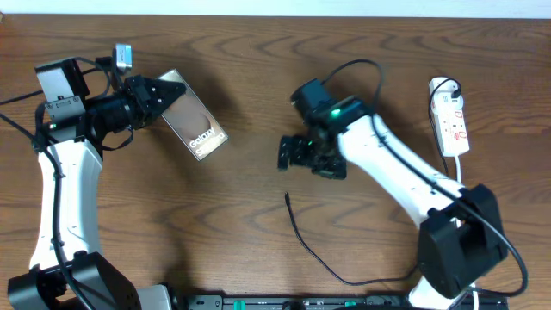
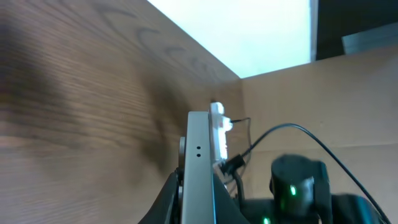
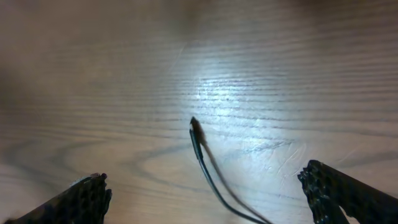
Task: Plug charger to phone and switch on socket
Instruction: 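Move the right gripper down over the black cable's plug end, then close the right gripper on the cable plug and lift it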
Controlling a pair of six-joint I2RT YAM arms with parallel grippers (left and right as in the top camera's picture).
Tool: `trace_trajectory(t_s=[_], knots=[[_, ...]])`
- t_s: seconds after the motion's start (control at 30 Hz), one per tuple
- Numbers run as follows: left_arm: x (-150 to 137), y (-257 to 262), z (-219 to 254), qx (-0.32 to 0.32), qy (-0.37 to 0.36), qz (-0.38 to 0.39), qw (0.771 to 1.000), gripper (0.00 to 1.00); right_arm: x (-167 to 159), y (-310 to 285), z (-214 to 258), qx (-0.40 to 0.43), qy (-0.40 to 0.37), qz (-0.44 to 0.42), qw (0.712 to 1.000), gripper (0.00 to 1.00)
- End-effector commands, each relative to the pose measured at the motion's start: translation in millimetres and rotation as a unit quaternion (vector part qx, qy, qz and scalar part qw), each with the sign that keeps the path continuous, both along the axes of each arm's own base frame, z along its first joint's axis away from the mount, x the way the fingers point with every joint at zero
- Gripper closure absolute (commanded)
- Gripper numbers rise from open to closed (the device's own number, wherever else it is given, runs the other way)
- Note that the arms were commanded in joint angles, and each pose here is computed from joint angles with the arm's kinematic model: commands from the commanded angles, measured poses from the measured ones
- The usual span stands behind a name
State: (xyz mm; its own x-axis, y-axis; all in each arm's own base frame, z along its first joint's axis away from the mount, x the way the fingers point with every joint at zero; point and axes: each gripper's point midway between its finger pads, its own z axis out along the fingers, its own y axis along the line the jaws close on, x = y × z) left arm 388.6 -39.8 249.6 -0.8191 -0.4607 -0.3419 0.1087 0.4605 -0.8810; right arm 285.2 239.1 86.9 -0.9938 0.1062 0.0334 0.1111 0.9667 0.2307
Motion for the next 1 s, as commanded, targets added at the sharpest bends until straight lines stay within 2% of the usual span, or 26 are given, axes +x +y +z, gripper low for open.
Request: trace_trajectory(t_s=[0.0,0.13,0.33,0.37,0.43,0.53,0.73,0.83,0.97], knots=[[0.7,3.6,0.6,0.021,-0.016,0.004,1.0,0.92,-8.7,4.8,-14.6,-0.047,-0.006,0.009,0.999,0.04],[0.7,3.5,0.6,0.021,-0.016,0.004,1.0,0.92,-19.3,12.0,-26.0,-0.061,0.005,0.026,0.998,0.06],[0.6,3.5,0.6,0.022,-0.017,0.003,1.0,0.93,-31.8,12.5,-53.4,-0.09,0.04,0.039,0.994,0.19],[0.7,3.5,0.6,0.022,-0.018,0.003,1.0,0.93,-36.7,12.0,-63.2,-0.1,0.055,0.043,0.993,0.28],[0.6,3.5,0.6,0.023,-0.019,0.002,1.0,0.93,-41.2,11.7,-69.6,-0.108,0.065,0.047,0.991,0.39],[0.7,3.5,0.6,0.024,-0.02,0.002,1.0,0.93,-46.8,15.7,-73.9,-0.112,0.068,0.058,0.99,0.37],[0.7,3.5,0.6,0.025,-0.021,0.001,0.999,0.93,-50.9,18.7,-74.6,-0.113,0.068,0.066,0.989,0.27],[0.6,3.5,0.6,0.025,-0.021,0.001,0.999,0.93,-50.8,19.0,-75.4,-0.111,0.066,0.076,0.989,0.29],[0.2,3.4,0.1,0.024,-0.019,0.001,1.0,0.92,-51.5,19.1,-75.9,-0.11,0.066,0.085,0.988,0.39]])
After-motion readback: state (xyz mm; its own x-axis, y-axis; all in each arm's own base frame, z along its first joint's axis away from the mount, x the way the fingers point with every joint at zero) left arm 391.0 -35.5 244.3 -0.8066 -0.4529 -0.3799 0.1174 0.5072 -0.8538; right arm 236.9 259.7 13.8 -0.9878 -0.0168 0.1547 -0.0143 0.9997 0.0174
